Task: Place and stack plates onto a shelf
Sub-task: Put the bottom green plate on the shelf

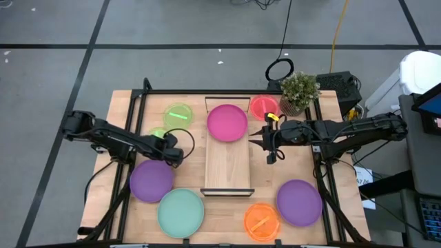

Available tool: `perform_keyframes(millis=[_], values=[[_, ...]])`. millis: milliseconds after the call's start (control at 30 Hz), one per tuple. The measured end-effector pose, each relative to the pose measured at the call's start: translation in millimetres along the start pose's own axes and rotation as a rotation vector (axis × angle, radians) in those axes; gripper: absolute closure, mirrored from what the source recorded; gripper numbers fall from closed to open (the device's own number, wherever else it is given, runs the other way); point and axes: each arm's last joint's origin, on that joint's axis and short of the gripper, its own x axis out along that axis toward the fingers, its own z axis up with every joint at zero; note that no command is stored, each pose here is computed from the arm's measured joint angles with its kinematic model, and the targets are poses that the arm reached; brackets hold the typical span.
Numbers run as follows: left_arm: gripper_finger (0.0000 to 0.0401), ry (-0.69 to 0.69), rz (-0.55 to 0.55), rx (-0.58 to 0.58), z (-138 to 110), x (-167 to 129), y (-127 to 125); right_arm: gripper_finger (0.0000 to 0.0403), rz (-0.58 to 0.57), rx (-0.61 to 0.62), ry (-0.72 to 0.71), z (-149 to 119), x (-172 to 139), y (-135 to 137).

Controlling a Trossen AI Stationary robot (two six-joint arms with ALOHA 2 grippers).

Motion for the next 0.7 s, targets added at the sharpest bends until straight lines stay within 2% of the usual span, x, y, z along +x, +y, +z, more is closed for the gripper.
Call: perform_keyframes(millis=[367,700], values=[[0.0245,0.022,0.032,0.06,0.6,7.1,-1.7,0.033,0.001,-0.015,0.0,0.0,0.0,0.0],[0.0326,0.026,0.031,0.089,0.4,7.7,-1.6,0.033,0.001,-0.024,0.0,0.0,0.0,0.0]])
